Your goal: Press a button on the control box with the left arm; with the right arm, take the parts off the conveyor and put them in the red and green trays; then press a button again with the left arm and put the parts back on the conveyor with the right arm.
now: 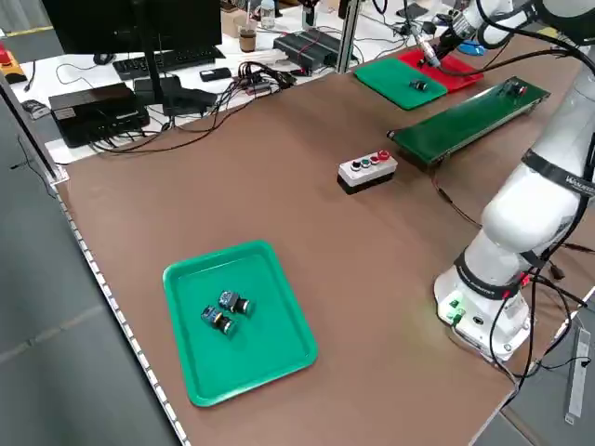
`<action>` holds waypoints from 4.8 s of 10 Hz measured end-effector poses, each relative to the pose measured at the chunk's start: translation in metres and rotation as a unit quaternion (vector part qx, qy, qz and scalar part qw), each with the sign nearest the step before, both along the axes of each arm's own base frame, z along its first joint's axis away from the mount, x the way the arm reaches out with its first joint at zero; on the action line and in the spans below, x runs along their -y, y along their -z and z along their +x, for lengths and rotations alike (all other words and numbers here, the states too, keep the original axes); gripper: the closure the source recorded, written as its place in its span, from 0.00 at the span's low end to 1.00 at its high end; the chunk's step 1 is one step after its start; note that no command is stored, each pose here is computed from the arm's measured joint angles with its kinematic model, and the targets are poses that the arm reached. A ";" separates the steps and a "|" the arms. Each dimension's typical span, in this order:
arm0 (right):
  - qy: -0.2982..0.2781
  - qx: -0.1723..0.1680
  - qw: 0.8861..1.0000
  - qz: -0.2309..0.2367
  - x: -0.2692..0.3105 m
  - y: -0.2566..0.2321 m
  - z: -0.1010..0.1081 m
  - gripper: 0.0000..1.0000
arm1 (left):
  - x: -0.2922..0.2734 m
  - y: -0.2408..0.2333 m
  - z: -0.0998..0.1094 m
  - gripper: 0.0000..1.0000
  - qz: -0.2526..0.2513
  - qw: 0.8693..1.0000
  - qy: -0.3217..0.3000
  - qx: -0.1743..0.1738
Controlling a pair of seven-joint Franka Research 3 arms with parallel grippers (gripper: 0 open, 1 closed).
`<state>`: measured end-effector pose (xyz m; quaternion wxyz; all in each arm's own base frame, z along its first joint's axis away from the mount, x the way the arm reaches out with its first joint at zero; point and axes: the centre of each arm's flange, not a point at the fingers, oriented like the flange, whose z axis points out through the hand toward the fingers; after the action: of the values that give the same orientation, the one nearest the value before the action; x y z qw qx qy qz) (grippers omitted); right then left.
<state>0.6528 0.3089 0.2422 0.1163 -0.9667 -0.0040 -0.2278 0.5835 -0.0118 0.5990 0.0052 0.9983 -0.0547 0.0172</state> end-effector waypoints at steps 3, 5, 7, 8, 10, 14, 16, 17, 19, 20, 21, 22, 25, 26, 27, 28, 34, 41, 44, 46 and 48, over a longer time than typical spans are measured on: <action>-0.032 0.011 0.999 -0.034 -0.002 0.013 0.005 0.08 | 0.000 0.000 0.000 0.00 0.000 1.000 0.000 0.000; -0.046 0.013 0.997 -0.054 0.001 0.022 0.005 0.08 | 0.000 0.000 0.000 0.00 0.000 1.000 0.000 0.000; -0.049 0.004 0.997 -0.060 0.002 0.036 0.003 0.08 | 0.000 0.000 0.000 0.00 0.000 1.000 0.000 0.000; -0.050 -0.001 0.997 -0.063 0.001 0.045 0.001 0.08 | 0.000 0.000 0.000 0.00 0.000 1.000 0.000 0.000; -0.054 -0.009 0.996 -0.067 -0.001 0.058 -0.003 0.10 | 0.000 0.000 0.000 0.00 0.000 1.000 0.000 0.000; -0.056 -0.011 0.996 -0.068 -0.003 0.062 -0.005 0.18 | 0.000 0.001 0.001 0.00 0.000 1.000 0.000 -0.001; -0.056 -0.011 0.996 -0.068 -0.003 0.062 -0.005 0.23 | 0.000 0.002 0.001 0.00 0.000 1.000 0.000 -0.002; -0.056 -0.011 0.996 -0.068 -0.004 0.062 -0.005 0.25 | 0.000 0.003 0.001 0.00 0.000 1.000 0.000 -0.002; -0.058 -0.011 0.996 -0.067 -0.005 0.062 -0.006 0.28 | 0.000 0.003 0.001 0.00 0.000 1.000 0.000 -0.002; -0.059 -0.012 0.996 -0.067 -0.007 0.063 -0.007 0.32 | 0.000 0.003 0.001 0.00 0.000 1.000 0.000 -0.002; -0.060 -0.013 0.996 -0.067 -0.009 0.065 -0.008 0.34 | -0.001 0.003 0.001 0.00 0.000 1.000 -0.001 -0.002; -0.060 -0.014 0.996 -0.067 -0.010 0.066 -0.009 0.42 | -0.001 0.003 0.001 0.00 0.000 1.000 -0.001 -0.002; -0.056 -0.015 0.996 -0.065 -0.010 0.067 -0.009 0.59 | -0.001 0.003 0.001 0.00 0.000 1.000 -0.001 -0.002; -0.053 -0.016 0.996 -0.064 -0.010 0.067 -0.009 0.59 | -0.001 0.003 0.001 0.00 0.000 1.000 -0.001 -0.002; -0.052 -0.016 0.996 -0.064 -0.010 0.067 -0.008 0.59 | -0.001 0.003 0.001 0.00 0.000 1.000 -0.001 -0.002; -0.052 -0.021 0.996 -0.065 -0.010 0.067 -0.008 0.59 | -0.001 0.003 0.001 0.00 0.000 1.000 -0.001 -0.003; -0.056 -0.185 0.975 -0.111 -0.001 -0.012 -0.010 0.59 | -0.001 0.003 0.001 0.00 0.000 1.000 -0.001 -0.003; -0.055 -0.235 0.965 -0.104 0.036 -0.114 -0.073 0.59 | -0.002 0.004 0.002 0.00 0.000 1.000 -0.001 -0.004; -0.044 -0.242 0.965 -0.095 0.029 -0.134 -0.114 0.59 | -0.002 0.004 0.002 0.00 0.000 1.000 -0.002 -0.004; -0.031 -0.246 0.964 -0.091 0.019 -0.139 -0.133 0.59 | -0.002 0.004 0.002 0.00 0.000 1.000 -0.002 -0.004; -0.026 -0.252 0.963 -0.090 0.004 -0.138 -0.149 0.59 | -0.002 0.004 0.002 0.00 0.000 1.000 -0.002 -0.004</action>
<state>0.5040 0.3046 0.3804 0.0316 -0.9989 -0.0205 0.0272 0.5853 -0.0101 0.5949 0.0052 0.9985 -0.0531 0.0136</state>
